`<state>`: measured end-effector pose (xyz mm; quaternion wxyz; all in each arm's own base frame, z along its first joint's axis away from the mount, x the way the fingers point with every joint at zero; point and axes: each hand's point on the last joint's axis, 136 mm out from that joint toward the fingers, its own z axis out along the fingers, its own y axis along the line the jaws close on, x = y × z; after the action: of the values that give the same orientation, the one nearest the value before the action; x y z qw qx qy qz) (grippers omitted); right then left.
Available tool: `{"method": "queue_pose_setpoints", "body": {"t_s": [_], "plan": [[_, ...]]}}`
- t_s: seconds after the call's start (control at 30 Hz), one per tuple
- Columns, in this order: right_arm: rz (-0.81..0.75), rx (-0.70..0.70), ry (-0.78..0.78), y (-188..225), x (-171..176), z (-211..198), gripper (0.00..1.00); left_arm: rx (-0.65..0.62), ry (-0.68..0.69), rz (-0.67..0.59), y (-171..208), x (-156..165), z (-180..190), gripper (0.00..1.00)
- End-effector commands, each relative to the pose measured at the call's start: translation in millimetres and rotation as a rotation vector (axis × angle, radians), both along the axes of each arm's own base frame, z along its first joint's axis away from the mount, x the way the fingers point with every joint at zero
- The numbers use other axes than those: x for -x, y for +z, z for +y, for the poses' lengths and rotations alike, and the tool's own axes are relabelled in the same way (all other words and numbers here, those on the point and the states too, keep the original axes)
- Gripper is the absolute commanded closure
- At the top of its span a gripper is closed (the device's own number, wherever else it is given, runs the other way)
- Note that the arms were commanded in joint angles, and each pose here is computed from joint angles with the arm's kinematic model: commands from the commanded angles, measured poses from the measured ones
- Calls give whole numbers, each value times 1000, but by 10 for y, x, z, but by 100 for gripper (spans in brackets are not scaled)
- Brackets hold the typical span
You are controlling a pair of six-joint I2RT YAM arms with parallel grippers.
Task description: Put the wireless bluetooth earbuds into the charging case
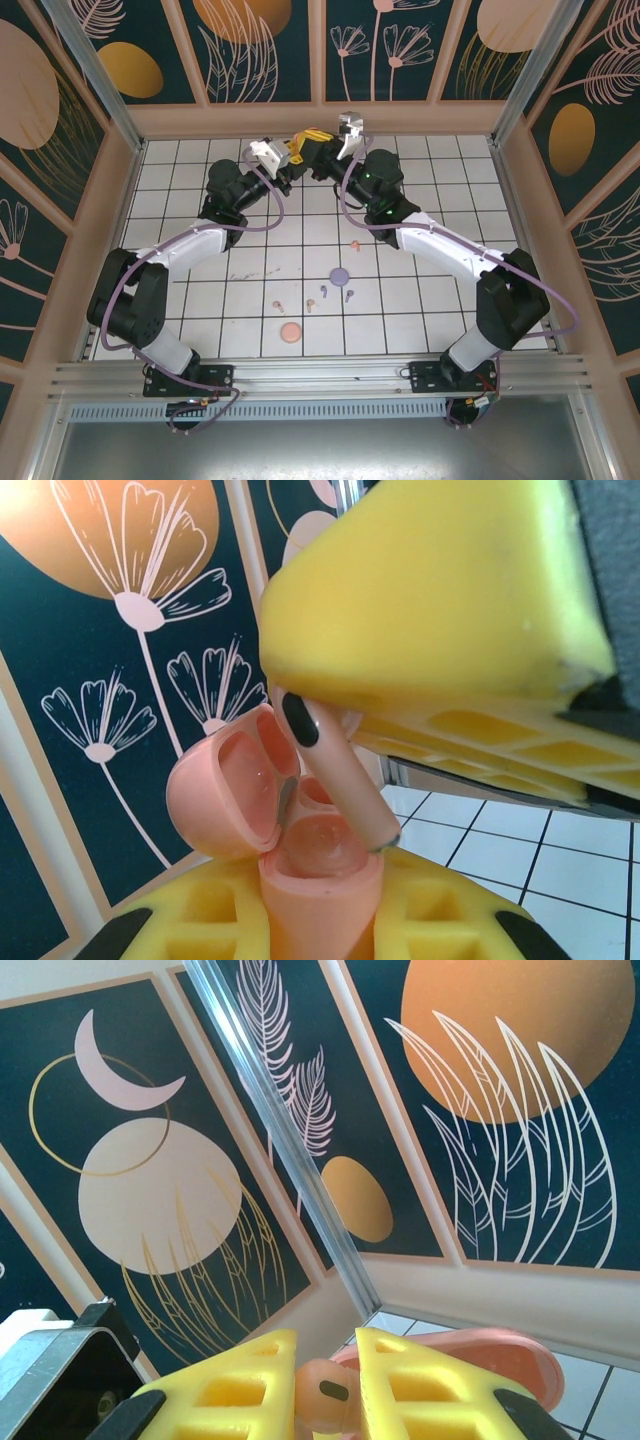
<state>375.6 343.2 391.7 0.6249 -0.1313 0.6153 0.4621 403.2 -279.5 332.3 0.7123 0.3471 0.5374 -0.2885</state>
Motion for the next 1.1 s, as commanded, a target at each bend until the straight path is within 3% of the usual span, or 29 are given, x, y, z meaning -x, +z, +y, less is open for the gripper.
{"method": "queue_pose_setpoints", "body": {"t_s": [0.0,1.07], "plan": [[-79,-72,0,360,83,-86,82,17,-25,-70,273,115,-21,100],[-21,-9,-29,-72,-28,-121,85,56,-53,-123,545,305,-46,100]]}}
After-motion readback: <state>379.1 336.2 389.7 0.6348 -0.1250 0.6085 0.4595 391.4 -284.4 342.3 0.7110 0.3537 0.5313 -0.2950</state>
